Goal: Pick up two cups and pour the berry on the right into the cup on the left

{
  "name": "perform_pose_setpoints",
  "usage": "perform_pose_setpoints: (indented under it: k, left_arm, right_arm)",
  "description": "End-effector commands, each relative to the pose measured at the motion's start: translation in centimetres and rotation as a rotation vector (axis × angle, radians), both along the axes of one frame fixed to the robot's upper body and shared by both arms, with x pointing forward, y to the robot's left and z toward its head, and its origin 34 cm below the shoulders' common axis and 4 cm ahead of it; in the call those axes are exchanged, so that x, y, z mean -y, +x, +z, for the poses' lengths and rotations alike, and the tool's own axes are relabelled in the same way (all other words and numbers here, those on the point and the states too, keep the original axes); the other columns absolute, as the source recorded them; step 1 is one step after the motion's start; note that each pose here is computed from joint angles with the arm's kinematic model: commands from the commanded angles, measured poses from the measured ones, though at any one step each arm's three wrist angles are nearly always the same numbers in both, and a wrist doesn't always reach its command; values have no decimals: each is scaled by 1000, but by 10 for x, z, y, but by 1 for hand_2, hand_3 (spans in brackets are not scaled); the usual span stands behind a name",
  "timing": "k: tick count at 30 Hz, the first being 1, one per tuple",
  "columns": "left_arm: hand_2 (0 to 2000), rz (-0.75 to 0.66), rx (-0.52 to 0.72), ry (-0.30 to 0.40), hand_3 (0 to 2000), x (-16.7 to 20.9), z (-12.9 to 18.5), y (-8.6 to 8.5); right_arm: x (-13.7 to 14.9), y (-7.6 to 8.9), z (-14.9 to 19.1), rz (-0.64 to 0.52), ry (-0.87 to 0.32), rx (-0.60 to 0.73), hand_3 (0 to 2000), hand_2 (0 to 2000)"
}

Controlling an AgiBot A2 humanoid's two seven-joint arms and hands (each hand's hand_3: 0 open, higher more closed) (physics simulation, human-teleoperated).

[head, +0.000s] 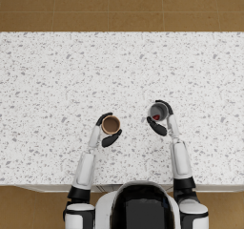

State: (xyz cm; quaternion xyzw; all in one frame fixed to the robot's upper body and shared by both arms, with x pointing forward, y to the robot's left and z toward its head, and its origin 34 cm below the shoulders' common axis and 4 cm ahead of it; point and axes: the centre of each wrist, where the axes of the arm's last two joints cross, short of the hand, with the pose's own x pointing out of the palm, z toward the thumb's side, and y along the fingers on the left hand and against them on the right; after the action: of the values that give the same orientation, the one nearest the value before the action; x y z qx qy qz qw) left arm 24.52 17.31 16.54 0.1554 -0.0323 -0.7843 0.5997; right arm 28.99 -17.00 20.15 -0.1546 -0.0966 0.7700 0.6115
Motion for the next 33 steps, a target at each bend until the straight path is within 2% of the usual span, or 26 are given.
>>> perform_pose_setpoints:
  k: [1,5,8,13,17,26,33]
  left_arm:
    - [2000,-54,35,27,1280,16,6,-6]
    - [2000,-34,52,126,1280,23,2,0]
    - [2000,-29,40,159,1280,26,-3,4]
    - [2000,-29,34,164,1280,31,-4,11]
    - [2000,-43,20,166,1280,36,-8,12]
    - [2000,-36,7,155,1280,37,-10,14]
    - [2000,-23,3,143,1280,36,-10,17]
  right_arm:
    - [-11,10,18,15,-18,53,1280,2000]
    - [-22,11,32,-2,-124,127,1280,2000]
    - [-26,11,35,-27,-207,158,1280,2000]
    - [-31,5,50,-76,-333,255,1280,2000]
    - [-34,6,58,-131,-433,306,1280,2000]
    - [-45,7,61,-222,-685,376,1280,2000]
    - [-46,4,70,-334,-861,454,1280,2000]
